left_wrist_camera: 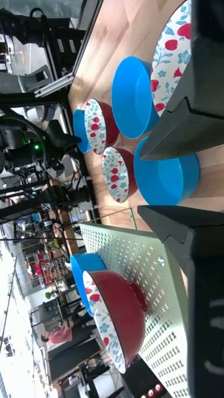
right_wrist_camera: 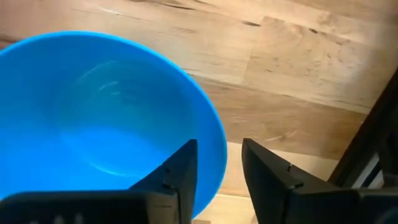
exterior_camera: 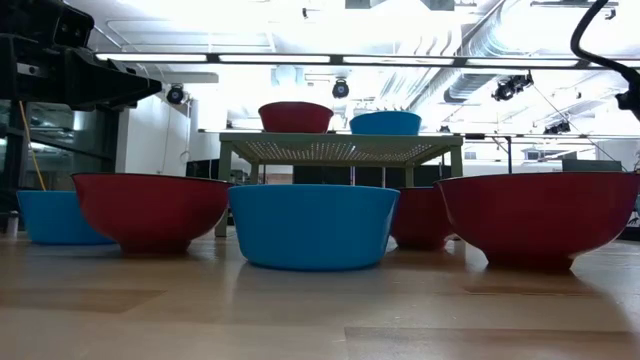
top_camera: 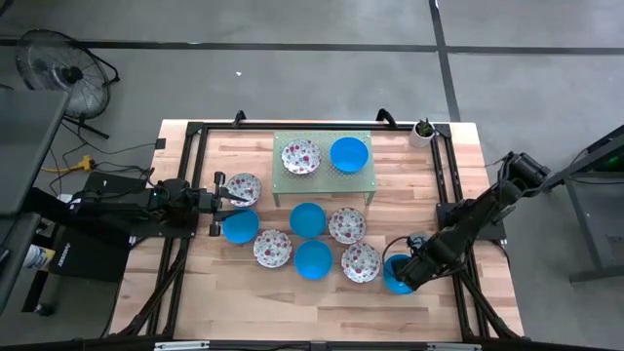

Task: Pick & Place Mini bowls
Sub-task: Stack the light blue bowl on the light blue bowl on the shelf

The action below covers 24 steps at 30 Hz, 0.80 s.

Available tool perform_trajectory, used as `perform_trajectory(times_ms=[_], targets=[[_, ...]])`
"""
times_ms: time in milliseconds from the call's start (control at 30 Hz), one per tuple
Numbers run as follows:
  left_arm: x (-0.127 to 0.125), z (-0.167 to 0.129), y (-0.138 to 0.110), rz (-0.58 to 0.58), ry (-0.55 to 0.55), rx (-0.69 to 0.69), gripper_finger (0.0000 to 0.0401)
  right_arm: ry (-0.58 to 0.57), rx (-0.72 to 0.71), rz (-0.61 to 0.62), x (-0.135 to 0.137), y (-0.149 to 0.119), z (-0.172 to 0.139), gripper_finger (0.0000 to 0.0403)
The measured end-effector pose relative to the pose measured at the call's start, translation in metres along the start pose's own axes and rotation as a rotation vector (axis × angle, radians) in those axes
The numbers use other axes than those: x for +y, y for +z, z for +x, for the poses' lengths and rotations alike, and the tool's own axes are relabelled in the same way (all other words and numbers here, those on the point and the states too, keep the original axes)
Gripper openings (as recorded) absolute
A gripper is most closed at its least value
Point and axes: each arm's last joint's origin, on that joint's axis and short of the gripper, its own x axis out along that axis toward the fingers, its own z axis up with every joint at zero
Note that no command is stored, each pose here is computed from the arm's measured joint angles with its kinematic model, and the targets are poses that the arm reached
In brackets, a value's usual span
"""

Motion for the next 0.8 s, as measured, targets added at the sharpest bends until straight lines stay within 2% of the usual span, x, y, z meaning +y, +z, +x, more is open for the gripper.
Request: perform_trajectory(times_ms=[500,700,800], targets=[[0.0,0.0,0.0,0.0,0.0,0.0,0.0124,-0.003,-0.001,-0.015,-0.0002,0.0001,0.0,0.0047],[0.0,0.0,0.0,0.0,0.0,0.0,0.0124,-0.003,0.001,-0.031,-0.0002,0.0,-0.0001,0.0009],[0.0,0.0,0.0,0.0,0.0,0.0,0.0124,-0.002,0.002,-0.038,-0.0001,0.0,-0.0004,0.0005]])
